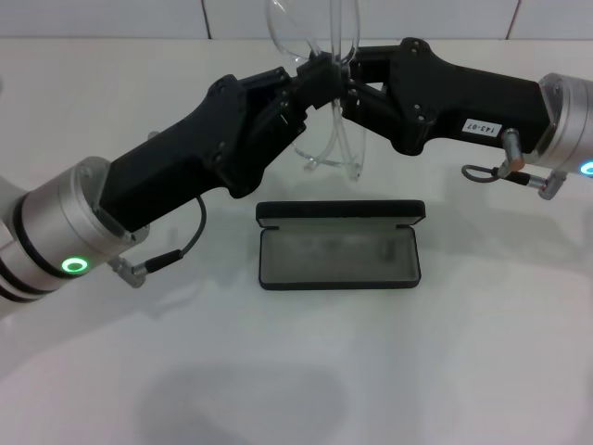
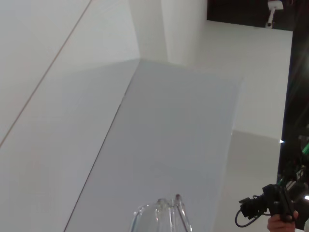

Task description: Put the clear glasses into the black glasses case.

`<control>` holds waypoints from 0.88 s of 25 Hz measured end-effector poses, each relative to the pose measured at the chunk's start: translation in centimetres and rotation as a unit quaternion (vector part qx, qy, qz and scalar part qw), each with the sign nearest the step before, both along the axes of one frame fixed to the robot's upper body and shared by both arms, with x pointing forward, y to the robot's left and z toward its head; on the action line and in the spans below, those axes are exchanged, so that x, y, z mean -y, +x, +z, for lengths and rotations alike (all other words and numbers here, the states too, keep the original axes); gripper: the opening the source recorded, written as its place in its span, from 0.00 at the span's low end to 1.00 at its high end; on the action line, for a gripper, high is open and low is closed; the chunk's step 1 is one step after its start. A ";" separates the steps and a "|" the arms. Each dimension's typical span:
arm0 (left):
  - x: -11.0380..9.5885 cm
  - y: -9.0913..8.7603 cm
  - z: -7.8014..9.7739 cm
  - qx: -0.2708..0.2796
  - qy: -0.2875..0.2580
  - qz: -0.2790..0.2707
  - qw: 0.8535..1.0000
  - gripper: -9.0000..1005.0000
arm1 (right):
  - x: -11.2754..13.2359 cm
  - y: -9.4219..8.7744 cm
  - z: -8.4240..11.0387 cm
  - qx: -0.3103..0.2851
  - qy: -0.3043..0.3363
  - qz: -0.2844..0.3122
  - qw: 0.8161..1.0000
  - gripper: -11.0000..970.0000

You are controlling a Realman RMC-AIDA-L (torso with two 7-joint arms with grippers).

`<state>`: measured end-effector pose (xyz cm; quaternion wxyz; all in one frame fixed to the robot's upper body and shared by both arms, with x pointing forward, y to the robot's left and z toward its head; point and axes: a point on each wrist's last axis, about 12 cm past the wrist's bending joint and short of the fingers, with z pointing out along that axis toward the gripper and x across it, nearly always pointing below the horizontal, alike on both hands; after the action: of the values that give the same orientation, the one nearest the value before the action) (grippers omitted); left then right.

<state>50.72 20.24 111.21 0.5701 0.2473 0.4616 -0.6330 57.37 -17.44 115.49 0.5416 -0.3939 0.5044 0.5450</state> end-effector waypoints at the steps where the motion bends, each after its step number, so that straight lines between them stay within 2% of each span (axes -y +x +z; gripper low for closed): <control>1: 0.0 0.0 0.0 0.000 0.001 -0.001 1.000 0.06 | 0.0 0.0 0.0 0.000 0.000 0.000 1.000 0.23; 22: -0.3 -0.1 -0.2 -0.002 -0.002 0.009 1.000 0.06 | -0.1 -0.4 0.3 0.008 0.008 0.018 1.000 0.24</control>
<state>50.61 20.50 111.04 0.5750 0.2410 0.4638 -0.6294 56.98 -17.29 115.78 0.5388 -0.4025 0.4889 0.5555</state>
